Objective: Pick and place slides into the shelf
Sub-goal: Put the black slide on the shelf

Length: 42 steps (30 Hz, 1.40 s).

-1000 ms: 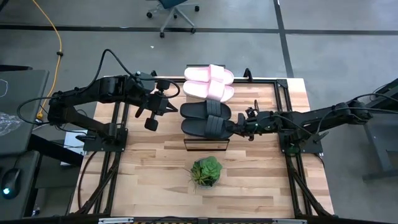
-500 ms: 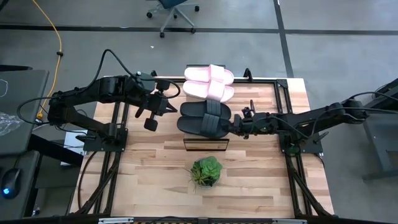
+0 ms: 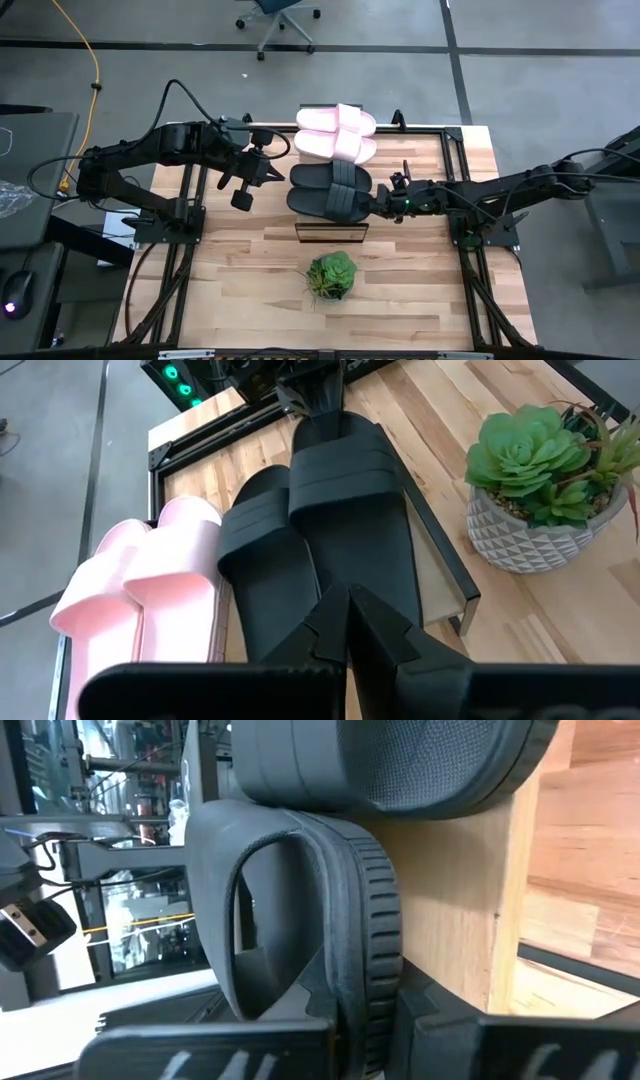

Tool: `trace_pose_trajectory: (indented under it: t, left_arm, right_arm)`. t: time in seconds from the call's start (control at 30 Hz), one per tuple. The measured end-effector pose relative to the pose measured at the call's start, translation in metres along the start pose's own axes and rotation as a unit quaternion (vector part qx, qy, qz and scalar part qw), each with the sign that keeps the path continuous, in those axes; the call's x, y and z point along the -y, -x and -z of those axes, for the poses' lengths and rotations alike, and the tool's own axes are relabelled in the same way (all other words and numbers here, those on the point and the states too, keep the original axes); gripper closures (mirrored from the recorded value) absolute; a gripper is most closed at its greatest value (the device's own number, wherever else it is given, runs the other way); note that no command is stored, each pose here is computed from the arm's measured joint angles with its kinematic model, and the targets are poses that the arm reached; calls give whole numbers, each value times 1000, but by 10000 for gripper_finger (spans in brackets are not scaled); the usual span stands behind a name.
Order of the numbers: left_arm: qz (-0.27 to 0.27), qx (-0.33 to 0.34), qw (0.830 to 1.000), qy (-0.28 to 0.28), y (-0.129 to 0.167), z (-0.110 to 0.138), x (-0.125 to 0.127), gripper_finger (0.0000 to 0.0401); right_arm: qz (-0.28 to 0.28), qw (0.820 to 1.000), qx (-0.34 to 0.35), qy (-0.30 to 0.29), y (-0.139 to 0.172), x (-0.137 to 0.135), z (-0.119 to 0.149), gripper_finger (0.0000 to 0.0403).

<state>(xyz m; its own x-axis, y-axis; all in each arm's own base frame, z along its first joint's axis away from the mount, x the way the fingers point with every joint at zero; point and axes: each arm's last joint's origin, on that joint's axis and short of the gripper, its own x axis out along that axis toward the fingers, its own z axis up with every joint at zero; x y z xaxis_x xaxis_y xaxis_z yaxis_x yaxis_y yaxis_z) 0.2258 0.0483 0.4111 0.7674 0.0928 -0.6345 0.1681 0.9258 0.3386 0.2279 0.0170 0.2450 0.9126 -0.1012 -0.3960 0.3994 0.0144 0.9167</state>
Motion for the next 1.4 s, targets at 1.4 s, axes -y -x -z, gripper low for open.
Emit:
trace_pose_trajectory:
  t: [1.4]
  left_arm:
    - [-1, 3, 1000, 1, 0, -1, 0, 401]
  right_arm:
    - [12, 998, 36, 46, 0, 2, -2, 391]
